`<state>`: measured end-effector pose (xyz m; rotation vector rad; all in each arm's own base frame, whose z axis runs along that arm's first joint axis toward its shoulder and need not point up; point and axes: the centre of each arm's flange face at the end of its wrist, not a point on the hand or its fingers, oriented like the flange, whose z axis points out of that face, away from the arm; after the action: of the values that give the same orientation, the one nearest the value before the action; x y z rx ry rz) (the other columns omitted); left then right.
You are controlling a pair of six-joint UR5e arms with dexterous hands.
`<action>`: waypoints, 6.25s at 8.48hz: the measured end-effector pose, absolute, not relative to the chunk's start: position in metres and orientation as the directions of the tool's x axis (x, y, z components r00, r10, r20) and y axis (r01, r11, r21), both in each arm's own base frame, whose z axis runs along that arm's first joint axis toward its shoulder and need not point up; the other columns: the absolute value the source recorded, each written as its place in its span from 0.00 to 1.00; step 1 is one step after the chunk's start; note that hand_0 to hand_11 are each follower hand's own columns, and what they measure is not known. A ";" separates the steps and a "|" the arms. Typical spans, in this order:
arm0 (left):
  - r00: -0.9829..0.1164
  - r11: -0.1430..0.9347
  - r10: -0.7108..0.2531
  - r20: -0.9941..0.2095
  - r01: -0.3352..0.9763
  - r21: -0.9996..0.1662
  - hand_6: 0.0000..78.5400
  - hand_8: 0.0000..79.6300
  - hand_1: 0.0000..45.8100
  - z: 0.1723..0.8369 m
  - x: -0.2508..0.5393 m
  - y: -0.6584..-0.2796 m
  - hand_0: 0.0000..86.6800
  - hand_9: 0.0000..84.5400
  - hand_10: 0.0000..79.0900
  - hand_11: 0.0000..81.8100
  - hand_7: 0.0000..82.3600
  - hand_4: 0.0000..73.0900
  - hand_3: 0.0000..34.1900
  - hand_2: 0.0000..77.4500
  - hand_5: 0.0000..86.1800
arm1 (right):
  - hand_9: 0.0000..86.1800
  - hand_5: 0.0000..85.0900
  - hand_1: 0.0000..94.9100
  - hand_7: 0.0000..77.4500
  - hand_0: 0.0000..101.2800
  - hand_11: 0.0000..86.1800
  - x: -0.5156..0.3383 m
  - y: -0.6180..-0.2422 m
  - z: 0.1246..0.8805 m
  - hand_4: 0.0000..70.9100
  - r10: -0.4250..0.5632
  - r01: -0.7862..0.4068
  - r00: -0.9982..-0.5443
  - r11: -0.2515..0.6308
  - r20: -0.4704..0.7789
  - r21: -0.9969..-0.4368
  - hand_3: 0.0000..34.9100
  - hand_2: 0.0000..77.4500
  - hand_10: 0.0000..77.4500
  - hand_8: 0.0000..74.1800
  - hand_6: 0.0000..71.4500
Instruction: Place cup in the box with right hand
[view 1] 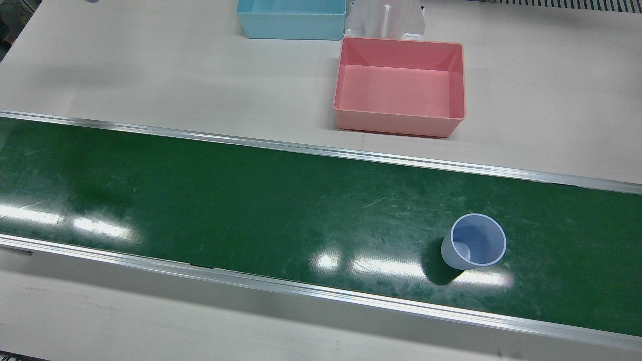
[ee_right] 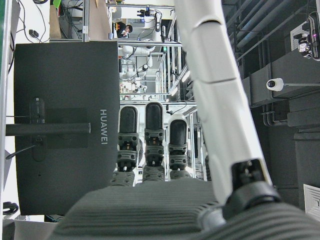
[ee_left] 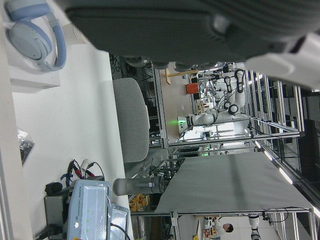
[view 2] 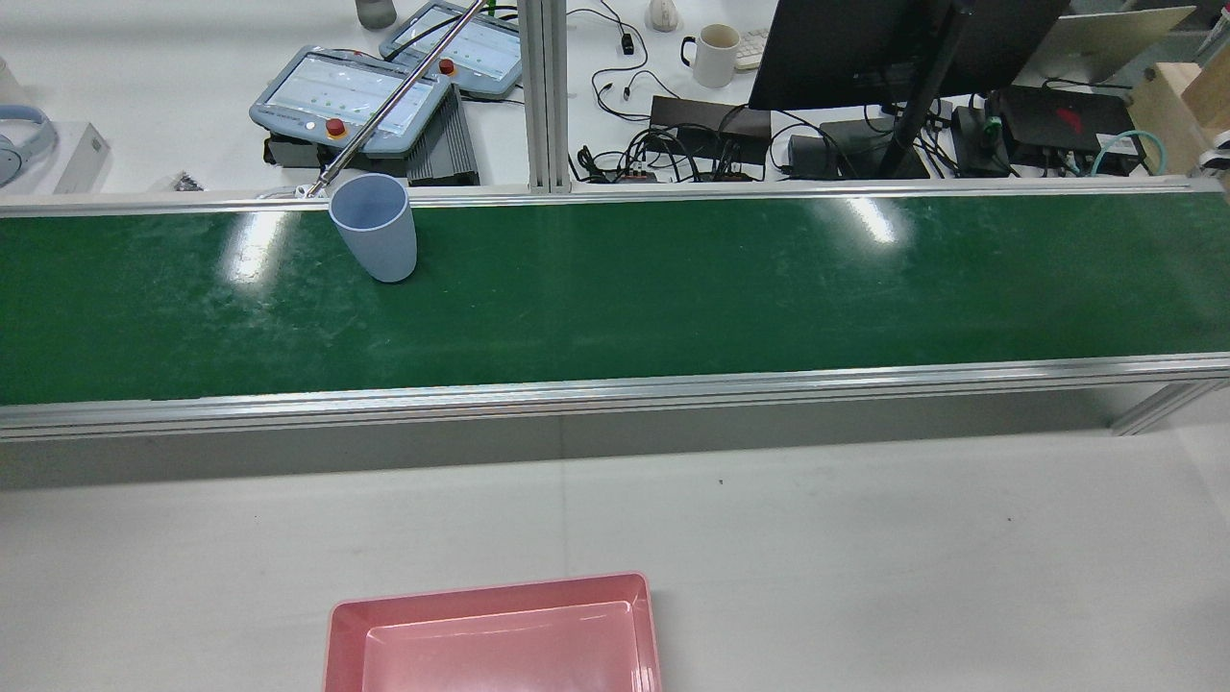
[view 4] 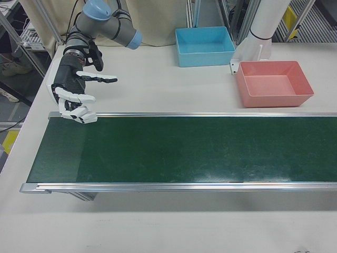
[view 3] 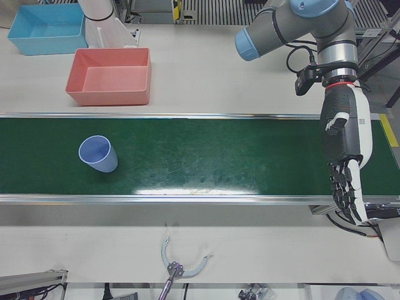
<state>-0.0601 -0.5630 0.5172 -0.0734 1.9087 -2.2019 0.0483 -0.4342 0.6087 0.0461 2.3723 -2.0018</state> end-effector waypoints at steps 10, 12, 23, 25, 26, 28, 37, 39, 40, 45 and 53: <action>-0.973 -0.128 -0.202 -0.110 0.137 -0.982 0.00 0.00 0.01 0.517 -0.060 -0.563 0.00 0.01 0.00 0.00 0.00 0.00 0.00 0.01 0.00 | 0.46 0.16 0.25 0.75 0.79 0.44 0.048 -0.434 0.609 0.38 -0.001 0.047 -0.999 0.168 -0.048 -0.985 0.00 0.01 0.31 0.41 0.22; -0.973 -0.128 -0.202 -0.110 0.137 -0.982 0.00 0.00 0.01 0.517 -0.060 -0.563 0.00 0.00 0.00 0.00 0.00 0.00 0.00 0.01 0.00 | 0.46 0.16 0.25 0.75 0.79 0.44 0.048 -0.434 0.609 0.38 -0.001 0.047 -0.999 0.168 -0.048 -0.985 0.00 0.01 0.31 0.41 0.22; -0.973 -0.128 -0.203 -0.110 0.137 -0.982 0.00 0.00 0.01 0.517 -0.060 -0.563 0.00 0.00 0.00 0.00 0.00 0.00 0.00 0.01 0.00 | 0.46 0.16 0.25 0.74 0.79 0.43 0.048 -0.434 0.609 0.36 -0.002 0.047 -0.999 0.170 -0.048 -0.984 0.00 0.01 0.31 0.41 0.22; -0.973 -0.128 -0.203 -0.110 0.137 -0.982 0.00 0.00 0.01 0.517 -0.060 -0.563 0.00 0.00 0.00 0.00 0.00 0.00 0.00 0.01 0.00 | 0.46 0.16 0.25 0.74 0.79 0.43 0.048 -0.434 0.609 0.36 -0.001 0.047 -0.999 0.169 -0.048 -0.985 0.00 0.01 0.31 0.41 0.22; -0.973 -0.128 -0.203 -0.110 0.137 -0.982 0.00 0.00 0.01 0.517 -0.060 -0.563 0.00 0.00 0.00 0.00 0.00 0.00 0.00 0.01 0.00 | 0.46 0.16 0.25 0.74 0.79 0.43 0.048 -0.434 0.609 0.37 -0.001 0.047 -0.999 0.169 -0.048 -0.985 0.00 0.01 0.31 0.41 0.22; -0.973 -0.128 -0.203 -0.110 0.137 -0.982 0.00 0.00 0.01 0.517 -0.060 -0.563 0.00 0.00 0.00 0.00 0.00 0.00 0.00 0.01 0.00 | 0.46 0.16 0.25 0.75 0.79 0.43 0.048 -0.434 0.609 0.38 -0.001 0.047 -0.999 0.168 -0.048 -0.985 0.00 0.01 0.31 0.41 0.22; -0.973 -0.127 -0.202 -0.110 0.137 -0.982 0.00 0.00 0.01 0.517 -0.060 -0.563 0.00 0.00 0.00 0.00 0.00 0.00 0.00 0.01 0.00 | 0.46 0.16 0.25 0.74 0.79 0.43 0.049 -0.434 0.609 0.36 -0.002 0.047 -0.999 0.170 -0.048 -0.984 0.00 0.01 0.31 0.41 0.22; -0.973 -0.127 -0.202 -0.110 0.137 -0.982 0.00 0.00 0.01 0.517 -0.060 -0.563 0.00 0.00 0.00 0.00 0.00 0.00 0.00 0.01 0.00 | 0.46 0.16 0.25 0.74 0.79 0.43 0.048 -0.434 0.609 0.37 -0.001 0.047 -0.999 0.169 -0.048 -0.984 0.00 0.01 0.31 0.41 0.22; -0.973 -0.127 -0.202 -0.110 0.137 -0.982 0.00 0.00 0.01 0.517 -0.060 -0.563 0.00 0.00 0.00 0.00 0.00 0.00 0.00 0.01 0.00 | 0.46 0.16 0.25 0.74 0.79 0.43 0.048 -0.434 0.609 0.37 -0.001 0.047 -0.999 0.169 -0.048 -0.985 0.00 0.01 0.31 0.41 0.22; -0.973 -0.128 -0.202 -0.110 0.137 -0.982 0.00 0.00 0.01 0.517 -0.060 -0.563 0.00 0.00 0.00 0.00 0.00 0.00 0.00 0.01 0.00 | 0.46 0.16 0.25 0.75 0.79 0.44 0.048 -0.434 0.609 0.38 -0.002 0.047 -0.999 0.169 -0.048 -0.985 0.00 0.01 0.32 0.41 0.22; -0.973 -0.128 -0.202 -0.110 0.137 -0.982 0.00 0.00 0.01 0.517 -0.060 -0.563 0.00 0.00 0.00 0.00 0.00 0.00 0.00 0.01 0.00 | 0.45 0.16 0.25 0.70 0.79 0.42 0.049 -0.434 0.609 0.37 -0.002 0.047 -0.999 0.170 -0.048 -0.984 0.00 0.01 0.31 0.41 0.22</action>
<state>-0.0602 -0.5630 0.5172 -0.0732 1.9089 -2.2020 0.0485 -0.4343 0.6085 0.0458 2.3732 -1.9995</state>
